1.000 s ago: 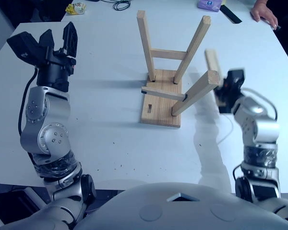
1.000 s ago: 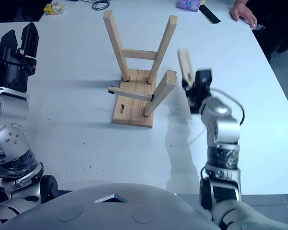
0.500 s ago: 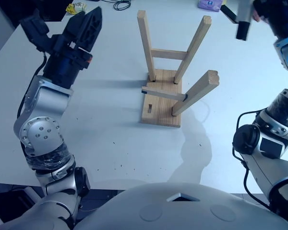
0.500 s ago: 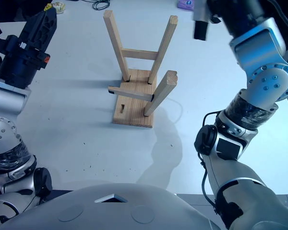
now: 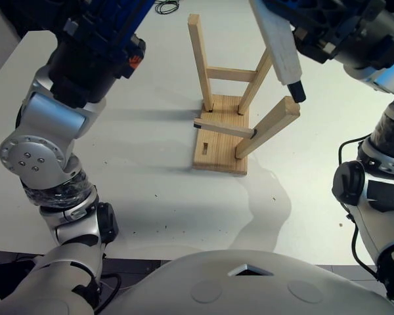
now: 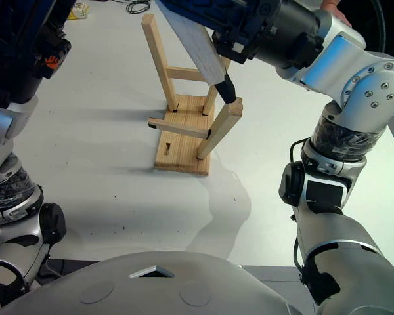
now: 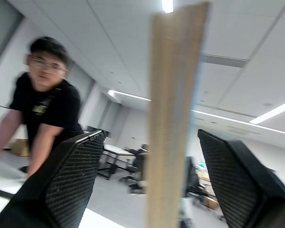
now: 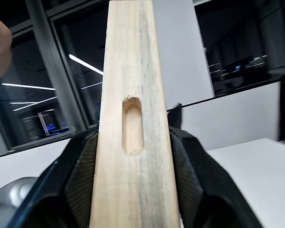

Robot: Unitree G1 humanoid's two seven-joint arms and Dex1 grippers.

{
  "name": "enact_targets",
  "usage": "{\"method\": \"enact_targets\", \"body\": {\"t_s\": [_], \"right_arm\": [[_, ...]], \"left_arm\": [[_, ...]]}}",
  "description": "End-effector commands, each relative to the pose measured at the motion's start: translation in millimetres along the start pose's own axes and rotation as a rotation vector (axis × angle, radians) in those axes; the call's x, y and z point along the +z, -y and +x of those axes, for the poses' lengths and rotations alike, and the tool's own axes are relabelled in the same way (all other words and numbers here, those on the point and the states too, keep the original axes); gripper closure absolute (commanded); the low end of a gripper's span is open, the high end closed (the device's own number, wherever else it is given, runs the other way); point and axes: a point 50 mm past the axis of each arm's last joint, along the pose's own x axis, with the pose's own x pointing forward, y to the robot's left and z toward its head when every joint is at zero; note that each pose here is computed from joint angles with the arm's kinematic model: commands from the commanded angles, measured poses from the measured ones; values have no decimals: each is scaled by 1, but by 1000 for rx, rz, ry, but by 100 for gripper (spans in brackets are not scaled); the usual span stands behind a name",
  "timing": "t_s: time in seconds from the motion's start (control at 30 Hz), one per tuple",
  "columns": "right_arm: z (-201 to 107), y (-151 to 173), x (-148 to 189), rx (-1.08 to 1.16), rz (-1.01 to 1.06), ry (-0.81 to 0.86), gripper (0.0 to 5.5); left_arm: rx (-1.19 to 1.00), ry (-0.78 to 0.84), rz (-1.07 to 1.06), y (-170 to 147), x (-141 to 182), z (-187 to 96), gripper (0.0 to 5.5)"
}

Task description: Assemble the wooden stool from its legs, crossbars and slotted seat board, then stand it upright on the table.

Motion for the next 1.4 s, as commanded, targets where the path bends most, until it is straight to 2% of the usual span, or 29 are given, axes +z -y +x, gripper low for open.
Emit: {"method": "enact_targets", "body": {"t_s": [0.03, 0.57, 0.93, 1.27, 1.4], "right_arm": [[4, 4, 1, 27, -3, -39, 344], [6, -2, -10, 141, 46, -109, 344], [5, -2, -15, 146, 65, -126, 344], [5, -3, -22, 149, 82, -142, 344], [5, -4, -23, 151, 82, -145, 344]], "left_arm": [[-45, -47, -68, 8, -12, 1, 190], [-10, -16, -105, 0, -22, 7, 190], [-49, -51, -119, 11, -32, 6, 190], [-76, -51, -105, 13, -31, 6, 319], [-89, -64, -105, 14, -31, 5, 320]]}}
